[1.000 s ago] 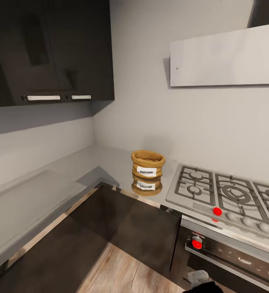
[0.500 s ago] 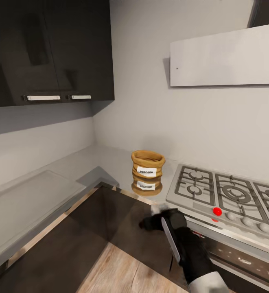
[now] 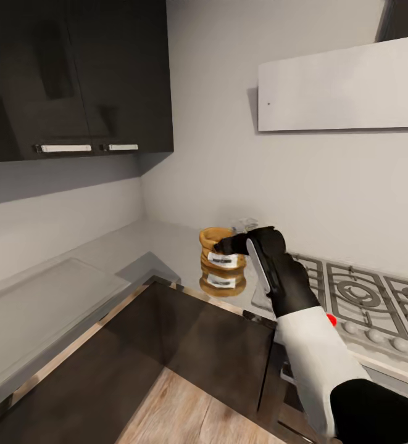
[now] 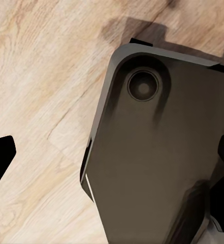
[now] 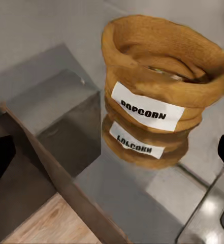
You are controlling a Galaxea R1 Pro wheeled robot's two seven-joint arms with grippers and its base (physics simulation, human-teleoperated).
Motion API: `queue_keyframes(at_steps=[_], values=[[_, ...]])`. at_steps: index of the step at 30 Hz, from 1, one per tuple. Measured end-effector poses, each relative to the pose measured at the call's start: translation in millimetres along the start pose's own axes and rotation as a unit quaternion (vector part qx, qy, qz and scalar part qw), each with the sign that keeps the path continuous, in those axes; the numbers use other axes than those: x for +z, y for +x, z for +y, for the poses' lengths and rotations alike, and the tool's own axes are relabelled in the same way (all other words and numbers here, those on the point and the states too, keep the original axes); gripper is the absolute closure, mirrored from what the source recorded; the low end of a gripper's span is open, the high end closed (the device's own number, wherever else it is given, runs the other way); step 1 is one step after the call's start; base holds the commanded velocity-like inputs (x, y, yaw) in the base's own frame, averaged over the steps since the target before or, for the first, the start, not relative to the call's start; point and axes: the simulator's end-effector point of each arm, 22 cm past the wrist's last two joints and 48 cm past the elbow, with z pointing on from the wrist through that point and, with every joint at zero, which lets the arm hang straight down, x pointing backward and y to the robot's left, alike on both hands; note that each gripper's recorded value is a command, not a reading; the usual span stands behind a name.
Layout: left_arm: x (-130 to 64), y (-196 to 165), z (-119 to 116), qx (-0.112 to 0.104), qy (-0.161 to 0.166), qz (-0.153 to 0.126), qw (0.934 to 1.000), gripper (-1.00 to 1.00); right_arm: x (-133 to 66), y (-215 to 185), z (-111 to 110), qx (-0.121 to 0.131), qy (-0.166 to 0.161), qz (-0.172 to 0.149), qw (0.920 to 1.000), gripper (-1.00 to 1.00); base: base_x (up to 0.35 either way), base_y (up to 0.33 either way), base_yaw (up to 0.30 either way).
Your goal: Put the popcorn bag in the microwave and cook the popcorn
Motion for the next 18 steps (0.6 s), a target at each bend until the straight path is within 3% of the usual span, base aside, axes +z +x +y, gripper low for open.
queue_keyframes(at_steps=[4,6,8,9,18], values=[[0.0,0.0,-0.7,0.003,0.001,0.0,1.0,-1.0,0.5,-30.1,-45.4,0.032,0.05,0.0,0.9982,-1.0,0.0,0.0,0.0],[0.0,-0.1,-0.3,0.003,0.001,0.0,1.0,-1.0,4.2,-41.5,-63.7,0.049,0.064,0.012,0.9967,-1.0,0.0,0.0,0.0],[0.0,-0.2,0.0,0.002,0.0,0.0,1.0,-1.0,8.9,-37.8,-100.6,0.056,0.093,0.039,0.9933,-1.0,0.0,0.0,0.0],[0.0,-0.1,0.0,0.002,0.0,0.0,1.0,-1.0,10.2,-34.9,-107.8,0.058,0.098,0.047,0.9924,-1.0,0.0,0.0,0.0],[0.0,0.0,-1.4,0.005,0.002,0.0,1.0,-1.0,9.6,-34.1,-121.0,0.058,0.114,0.054,0.9903,-1.0,0.0,0.0,0.0]])
